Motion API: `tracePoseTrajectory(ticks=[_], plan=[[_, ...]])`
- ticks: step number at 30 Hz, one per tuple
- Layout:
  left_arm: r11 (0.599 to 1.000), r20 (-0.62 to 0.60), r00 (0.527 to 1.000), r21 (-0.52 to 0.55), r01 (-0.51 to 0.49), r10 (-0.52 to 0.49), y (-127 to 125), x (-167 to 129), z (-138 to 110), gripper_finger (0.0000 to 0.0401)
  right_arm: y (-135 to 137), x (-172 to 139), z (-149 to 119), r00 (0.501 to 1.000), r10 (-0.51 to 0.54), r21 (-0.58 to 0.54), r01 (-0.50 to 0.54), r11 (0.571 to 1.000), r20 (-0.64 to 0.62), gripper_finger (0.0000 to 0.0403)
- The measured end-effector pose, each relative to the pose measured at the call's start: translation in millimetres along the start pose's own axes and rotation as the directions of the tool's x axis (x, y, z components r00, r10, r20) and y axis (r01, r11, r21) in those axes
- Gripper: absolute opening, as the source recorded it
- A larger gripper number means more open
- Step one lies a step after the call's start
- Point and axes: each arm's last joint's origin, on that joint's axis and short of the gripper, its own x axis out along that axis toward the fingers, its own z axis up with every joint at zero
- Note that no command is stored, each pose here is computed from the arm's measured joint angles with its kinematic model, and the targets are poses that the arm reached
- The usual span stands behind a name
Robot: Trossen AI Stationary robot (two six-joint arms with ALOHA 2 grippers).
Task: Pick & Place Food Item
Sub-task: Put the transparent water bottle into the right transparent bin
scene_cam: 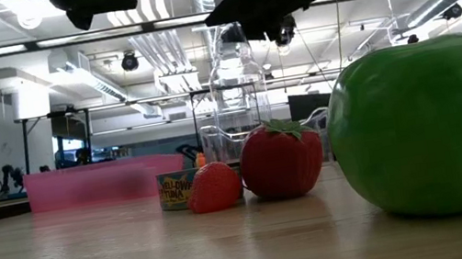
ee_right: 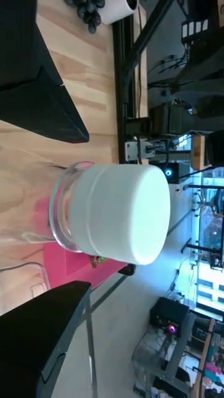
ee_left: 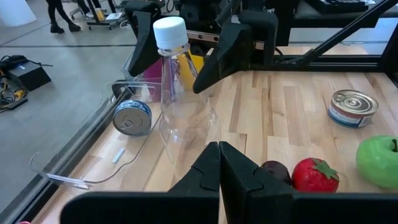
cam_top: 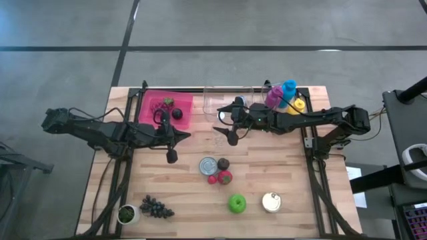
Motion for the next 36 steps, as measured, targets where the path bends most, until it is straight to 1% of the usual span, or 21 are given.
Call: tracePoseTrajectory(ticks=[36], plan=[[1.0,-0.001,1.0,0.0,0.0,0.0,0.0,0.0,-0.1,0.0001,0.2,-0.4,2.3,1.0,0.002,0.004,-0.002,1.0,0.024,0.038]])
